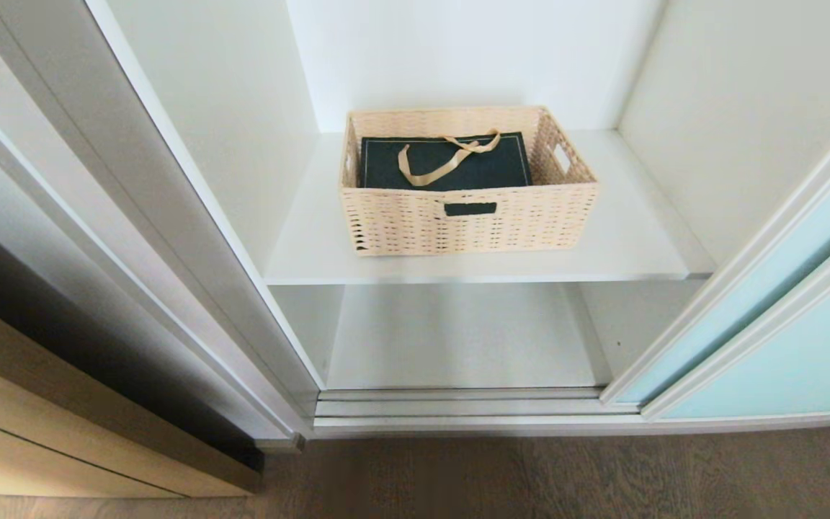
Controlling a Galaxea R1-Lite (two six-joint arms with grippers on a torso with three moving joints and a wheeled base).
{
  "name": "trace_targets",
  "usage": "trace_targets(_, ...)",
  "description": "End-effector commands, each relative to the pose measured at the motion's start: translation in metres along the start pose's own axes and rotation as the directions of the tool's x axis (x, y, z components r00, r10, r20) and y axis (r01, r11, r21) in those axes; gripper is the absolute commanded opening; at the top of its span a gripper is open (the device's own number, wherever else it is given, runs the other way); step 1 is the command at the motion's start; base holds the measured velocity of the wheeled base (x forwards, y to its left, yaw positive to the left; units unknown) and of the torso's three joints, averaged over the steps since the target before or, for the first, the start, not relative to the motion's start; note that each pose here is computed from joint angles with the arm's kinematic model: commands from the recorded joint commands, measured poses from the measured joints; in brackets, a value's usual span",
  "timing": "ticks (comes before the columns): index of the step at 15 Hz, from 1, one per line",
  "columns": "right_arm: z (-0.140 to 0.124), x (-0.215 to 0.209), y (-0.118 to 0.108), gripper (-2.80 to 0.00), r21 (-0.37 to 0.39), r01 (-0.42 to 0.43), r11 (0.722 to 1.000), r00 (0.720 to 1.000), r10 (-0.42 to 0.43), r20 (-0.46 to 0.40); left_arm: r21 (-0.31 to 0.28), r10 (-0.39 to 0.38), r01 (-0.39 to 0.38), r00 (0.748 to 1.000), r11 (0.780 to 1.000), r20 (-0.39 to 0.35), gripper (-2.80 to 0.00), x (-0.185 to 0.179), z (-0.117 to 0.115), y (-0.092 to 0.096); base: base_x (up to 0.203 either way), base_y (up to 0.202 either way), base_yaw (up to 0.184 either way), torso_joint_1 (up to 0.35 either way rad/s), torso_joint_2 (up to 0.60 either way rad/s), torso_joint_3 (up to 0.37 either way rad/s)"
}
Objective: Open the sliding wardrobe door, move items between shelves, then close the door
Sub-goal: Open the door, then place the basket on the lower shelf
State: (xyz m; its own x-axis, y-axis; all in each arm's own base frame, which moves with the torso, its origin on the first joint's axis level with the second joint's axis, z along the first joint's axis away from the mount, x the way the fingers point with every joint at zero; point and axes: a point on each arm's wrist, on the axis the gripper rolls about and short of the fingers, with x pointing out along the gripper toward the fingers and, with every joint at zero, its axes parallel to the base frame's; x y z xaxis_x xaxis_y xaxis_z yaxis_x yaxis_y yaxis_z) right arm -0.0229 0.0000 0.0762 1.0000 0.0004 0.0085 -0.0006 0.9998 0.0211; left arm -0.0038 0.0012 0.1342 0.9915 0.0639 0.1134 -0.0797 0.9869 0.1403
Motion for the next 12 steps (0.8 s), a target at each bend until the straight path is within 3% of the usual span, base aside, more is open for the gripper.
trace_targets(1,0.0,0.0,0.0,-2.8,0.0,-0.001,1.0,1.0,0.001,-0.002,0.009,-0.023,0.022,0.998,1.0,0.051,-2.8,-0.014,-0.022,-0.003,0.0,0.0,0.0,0.0,0.0,0.0)
trace_targets(3,0.0,0.0,0.0,-2.8,0.0,-0.001,1.0,1.0,0.001,-0.001,0.015,-0.041,0.04,0.999,0.999,0.032,-2.8,-0.023,-0.038,-0.005,0.0,0.0,0.0,0.0,0.0,0.0)
trace_targets(4,0.0,0.0,0.0,-2.8,0.0,0.0,1.0,1.0,0.0,-0.001,0.011,-0.054,0.055,0.998,0.998,-0.03,-2.8,-0.025,-0.047,-0.007,0.0,0.0,0.0,0.0,0.0,0.0)
trace_targets(7,0.0,0.0,0.0,-2.8,0.0,-0.001,1.0,1.0,0.001,-0.001,-0.046,-0.114,0.11,0.987,0.993,-0.109,-2.8,-0.026,-0.056,-0.009,0.0,0.0,0.0,0.0,0.0,0.0)
trace_targets(12,0.0,0.0,0.0,-2.8,0.0,0.0,1.0,1.0,0.0,-0.001,-0.032,-0.117,0.115,0.987,0.993,-0.108,-2.8,-0.026,-0.056,-0.009,0.0,0.0,0.0,0.0,0.0,0.0)
